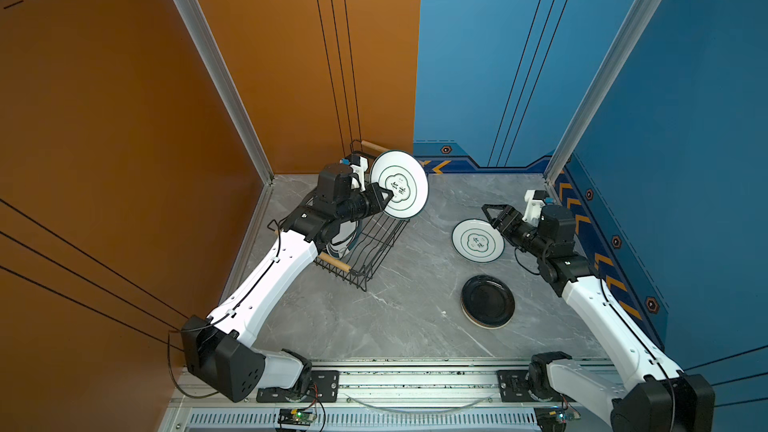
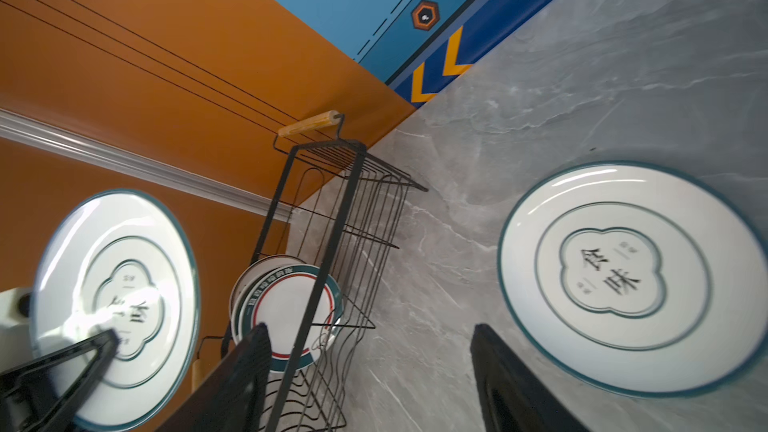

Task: Unload the plates from the dish rack
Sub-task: 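Raise the plate toward the right gripper and grasp its rim with the right gripper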

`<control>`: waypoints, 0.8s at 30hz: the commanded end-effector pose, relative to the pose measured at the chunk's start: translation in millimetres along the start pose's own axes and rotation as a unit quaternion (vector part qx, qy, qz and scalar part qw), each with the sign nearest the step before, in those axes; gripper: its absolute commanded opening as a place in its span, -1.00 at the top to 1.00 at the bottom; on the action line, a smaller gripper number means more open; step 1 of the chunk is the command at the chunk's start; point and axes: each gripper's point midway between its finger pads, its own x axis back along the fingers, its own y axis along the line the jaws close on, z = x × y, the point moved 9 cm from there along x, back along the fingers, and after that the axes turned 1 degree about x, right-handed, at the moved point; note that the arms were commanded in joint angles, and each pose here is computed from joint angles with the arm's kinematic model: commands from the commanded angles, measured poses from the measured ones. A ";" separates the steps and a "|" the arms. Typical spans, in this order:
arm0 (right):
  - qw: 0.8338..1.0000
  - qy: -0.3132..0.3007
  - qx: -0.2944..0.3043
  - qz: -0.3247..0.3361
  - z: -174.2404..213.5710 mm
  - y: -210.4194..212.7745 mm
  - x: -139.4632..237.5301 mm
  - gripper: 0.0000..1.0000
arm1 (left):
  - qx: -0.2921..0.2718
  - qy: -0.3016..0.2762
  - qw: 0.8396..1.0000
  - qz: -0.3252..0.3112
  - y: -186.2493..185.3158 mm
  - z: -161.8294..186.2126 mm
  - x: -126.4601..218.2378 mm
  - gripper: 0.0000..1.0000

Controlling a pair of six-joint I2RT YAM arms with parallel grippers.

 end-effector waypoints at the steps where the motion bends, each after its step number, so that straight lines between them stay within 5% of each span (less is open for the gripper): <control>1: 0.993 -0.030 -0.050 -0.102 1.9 30.2 -7.7 -0.47 | 0.055 0.006 0.992 0.115 -19.8 -6.7 -18.3 1.00; 6: 0.985 -0.019 -0.060 -0.163 17.9 61.6 -22.2 -0.46 | 0.084 0.035 0.987 0.135 -20.1 5.2 -41.7 1.00; 15: 0.983 0.006 -0.069 -0.172 33.9 72.2 -49.4 -0.31 | 0.092 0.066 0.982 0.153 -25.3 23.4 -56.8 1.00; 24: 0.975 0.005 -0.083 -0.208 32.1 77.3 -55.6 0.14 | 0.098 0.097 0.977 0.160 -23.4 34.3 -70.6 1.00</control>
